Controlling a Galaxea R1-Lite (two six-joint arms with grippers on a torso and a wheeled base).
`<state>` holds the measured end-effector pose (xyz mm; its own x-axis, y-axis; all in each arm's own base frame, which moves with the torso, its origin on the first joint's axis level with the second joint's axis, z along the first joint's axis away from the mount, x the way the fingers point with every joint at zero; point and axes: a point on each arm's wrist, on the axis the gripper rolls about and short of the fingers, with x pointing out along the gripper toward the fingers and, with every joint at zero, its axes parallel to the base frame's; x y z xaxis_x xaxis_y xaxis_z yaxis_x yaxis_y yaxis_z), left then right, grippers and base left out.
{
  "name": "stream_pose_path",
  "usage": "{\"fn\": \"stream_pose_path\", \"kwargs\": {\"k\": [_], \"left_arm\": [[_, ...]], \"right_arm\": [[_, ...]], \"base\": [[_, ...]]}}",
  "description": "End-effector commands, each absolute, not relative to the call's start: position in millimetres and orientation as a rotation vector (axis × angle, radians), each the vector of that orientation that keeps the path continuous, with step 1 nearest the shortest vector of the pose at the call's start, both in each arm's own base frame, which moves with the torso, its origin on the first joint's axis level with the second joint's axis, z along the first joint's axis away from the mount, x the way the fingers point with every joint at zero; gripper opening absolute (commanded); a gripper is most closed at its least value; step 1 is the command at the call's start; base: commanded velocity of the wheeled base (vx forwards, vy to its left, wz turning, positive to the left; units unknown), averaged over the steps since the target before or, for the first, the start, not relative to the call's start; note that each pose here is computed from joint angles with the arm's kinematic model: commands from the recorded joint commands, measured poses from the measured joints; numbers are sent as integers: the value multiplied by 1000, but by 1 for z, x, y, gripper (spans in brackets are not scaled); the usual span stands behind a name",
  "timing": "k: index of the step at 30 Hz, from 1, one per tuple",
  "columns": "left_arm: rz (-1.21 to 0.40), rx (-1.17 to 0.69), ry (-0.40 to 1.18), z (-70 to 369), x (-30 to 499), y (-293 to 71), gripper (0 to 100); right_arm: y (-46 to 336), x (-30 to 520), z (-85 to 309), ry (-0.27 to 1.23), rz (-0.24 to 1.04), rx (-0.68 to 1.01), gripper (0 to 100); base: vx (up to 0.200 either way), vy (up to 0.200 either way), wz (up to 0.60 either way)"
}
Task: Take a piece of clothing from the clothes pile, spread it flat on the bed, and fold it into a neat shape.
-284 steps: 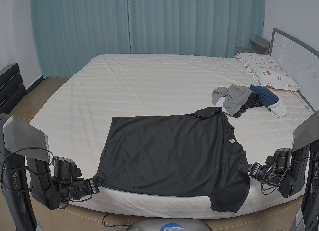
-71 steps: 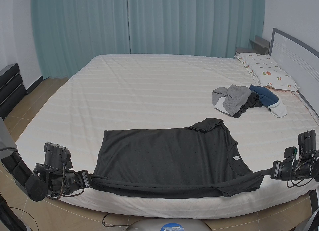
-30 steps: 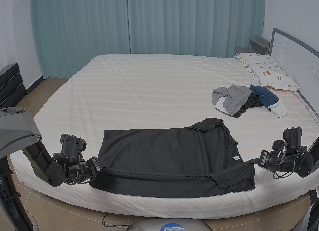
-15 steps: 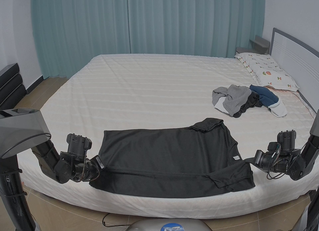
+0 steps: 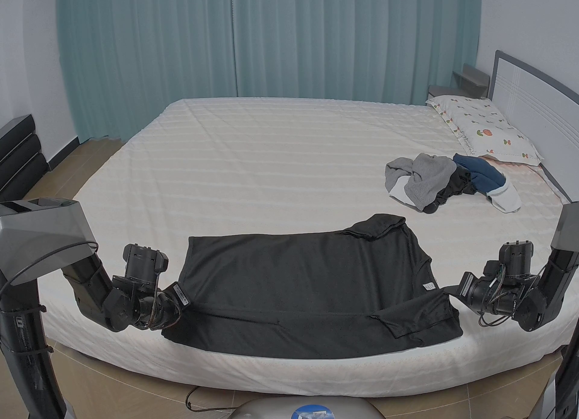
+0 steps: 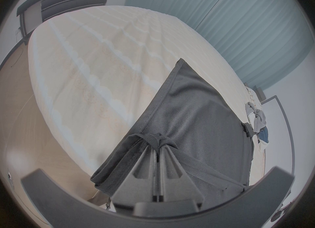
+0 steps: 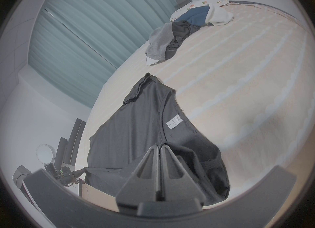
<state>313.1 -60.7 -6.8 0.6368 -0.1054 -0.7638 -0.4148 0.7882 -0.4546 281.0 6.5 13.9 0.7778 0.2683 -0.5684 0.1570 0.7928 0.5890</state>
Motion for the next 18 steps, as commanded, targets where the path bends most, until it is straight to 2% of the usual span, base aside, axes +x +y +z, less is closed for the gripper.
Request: {"fn": "stream_pose_path", "kwargs": {"k": [1,17,18], "left_arm": [[196,-657,884,-10,313,-60,0],[204,-666,881,-12,318,-59,0],[204,-666,881,-13,318,-59,100]], "right_arm": [[6,282,4,720,46,668,0],[6,285,-7,709,24,686,0],[6,285,-7,710,23,691,100]], "base": [[0,0,0],[0,0,0],[0,0,0]]}}
